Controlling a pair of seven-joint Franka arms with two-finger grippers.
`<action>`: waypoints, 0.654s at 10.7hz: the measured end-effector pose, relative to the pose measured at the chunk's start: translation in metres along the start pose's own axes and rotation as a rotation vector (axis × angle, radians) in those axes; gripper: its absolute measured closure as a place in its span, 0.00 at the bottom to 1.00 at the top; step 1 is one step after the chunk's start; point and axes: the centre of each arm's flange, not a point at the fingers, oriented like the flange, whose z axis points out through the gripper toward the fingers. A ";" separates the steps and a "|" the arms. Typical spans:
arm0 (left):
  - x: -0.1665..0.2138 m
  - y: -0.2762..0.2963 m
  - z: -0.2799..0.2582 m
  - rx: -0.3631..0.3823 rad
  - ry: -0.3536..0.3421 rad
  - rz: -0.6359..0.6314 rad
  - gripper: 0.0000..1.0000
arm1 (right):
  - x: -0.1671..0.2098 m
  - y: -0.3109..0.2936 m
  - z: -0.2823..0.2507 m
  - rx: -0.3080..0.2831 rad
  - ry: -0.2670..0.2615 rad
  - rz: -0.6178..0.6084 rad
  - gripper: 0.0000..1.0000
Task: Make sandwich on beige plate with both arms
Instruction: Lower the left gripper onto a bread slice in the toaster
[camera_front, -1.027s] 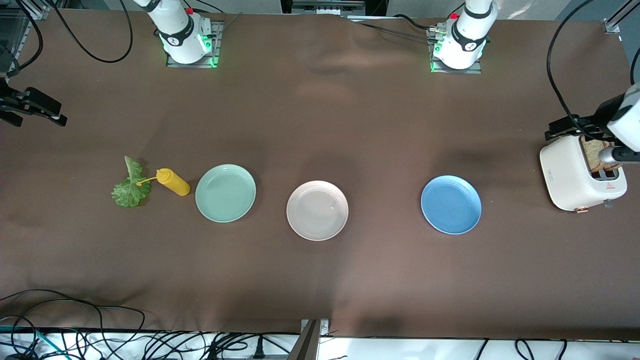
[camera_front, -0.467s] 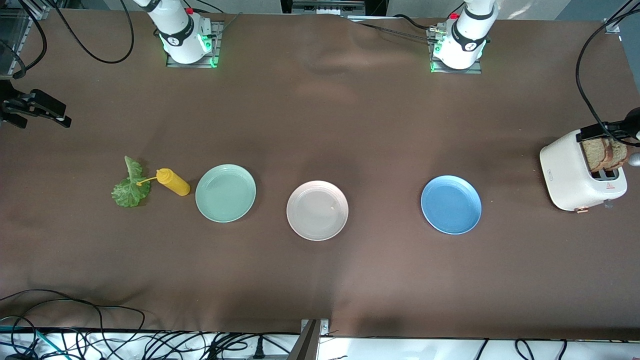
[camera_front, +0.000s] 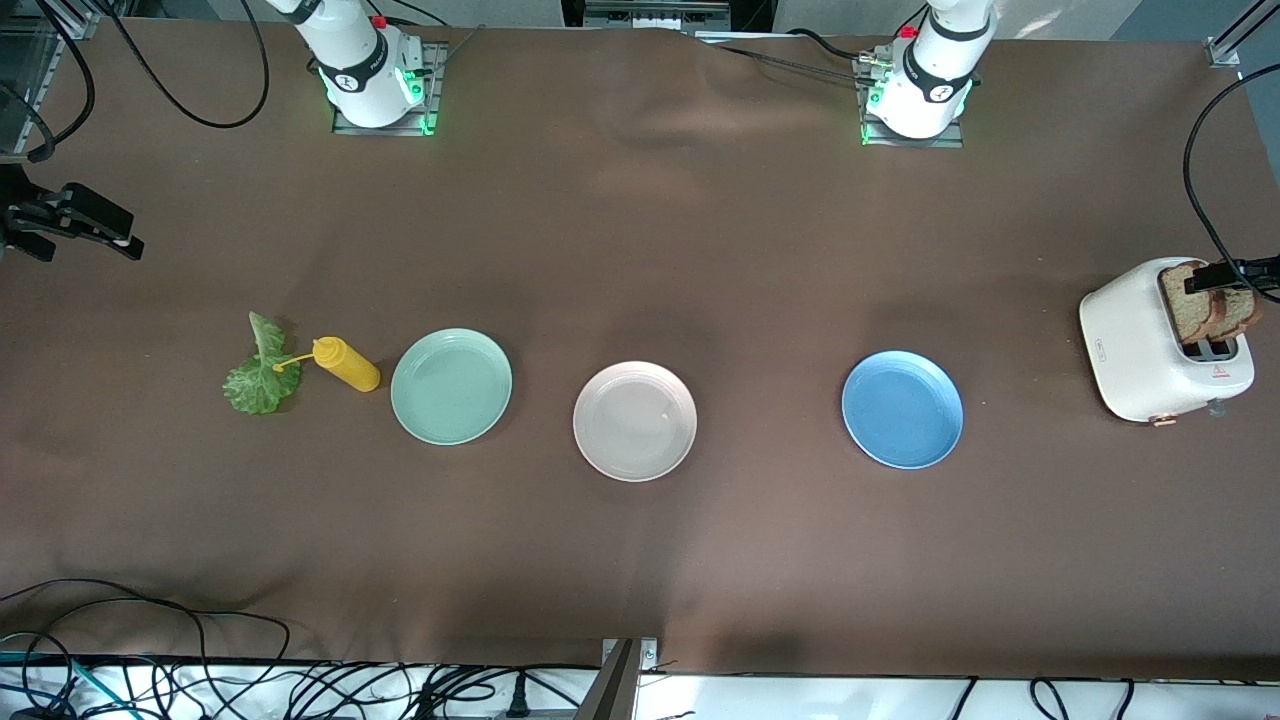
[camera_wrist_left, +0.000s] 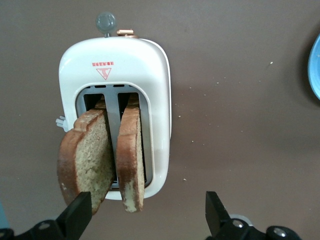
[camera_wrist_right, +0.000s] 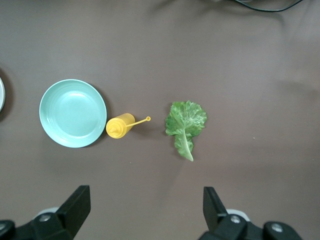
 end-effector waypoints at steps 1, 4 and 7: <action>0.002 -0.003 0.006 -0.005 -0.006 0.003 0.00 | 0.001 0.000 -0.001 -0.001 0.011 0.000 0.00; 0.008 -0.003 0.017 -0.011 -0.016 0.010 0.00 | 0.007 0.001 0.001 -0.004 0.035 0.000 0.00; 0.013 -0.003 0.030 -0.021 -0.036 0.013 0.02 | 0.008 0.001 0.003 -0.005 0.036 0.002 0.00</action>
